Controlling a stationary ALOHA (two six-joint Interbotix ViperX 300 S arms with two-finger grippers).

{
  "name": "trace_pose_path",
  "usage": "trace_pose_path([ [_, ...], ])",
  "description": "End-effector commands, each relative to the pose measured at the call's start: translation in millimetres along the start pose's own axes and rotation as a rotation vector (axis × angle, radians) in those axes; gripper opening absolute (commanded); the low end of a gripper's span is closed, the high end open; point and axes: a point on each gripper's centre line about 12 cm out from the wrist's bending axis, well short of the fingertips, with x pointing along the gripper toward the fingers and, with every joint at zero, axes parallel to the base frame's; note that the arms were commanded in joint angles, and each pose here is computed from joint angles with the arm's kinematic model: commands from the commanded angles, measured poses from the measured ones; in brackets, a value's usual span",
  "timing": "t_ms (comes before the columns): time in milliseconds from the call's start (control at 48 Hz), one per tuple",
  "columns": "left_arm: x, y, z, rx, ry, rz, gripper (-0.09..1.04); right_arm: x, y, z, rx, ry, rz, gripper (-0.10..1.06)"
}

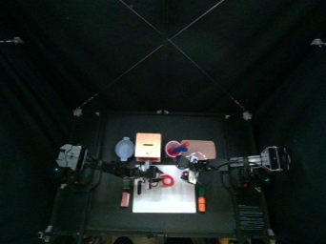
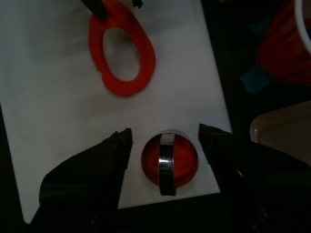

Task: Get the cutter from the drawer then cut the dough then place the extra dough in the bowl
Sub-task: Place the extra dough in the bowl

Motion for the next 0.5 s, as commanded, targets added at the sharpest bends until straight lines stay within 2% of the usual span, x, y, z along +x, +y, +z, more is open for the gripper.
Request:
trace_pose_path([
  [21, -4.7, 1.6, 16.7, -0.002, -0.055, 0.005, 0.75, -5.4, 1.0, 10.8, 0.001, -0.04, 0.004, 0.92],
  [500, -9.1, -0.6, 18.9, 0.001, -0.067, 0.0, 0.75, -0.9, 0.0, 10.6, 0.0, -0.039, 0.0, 0.92],
])
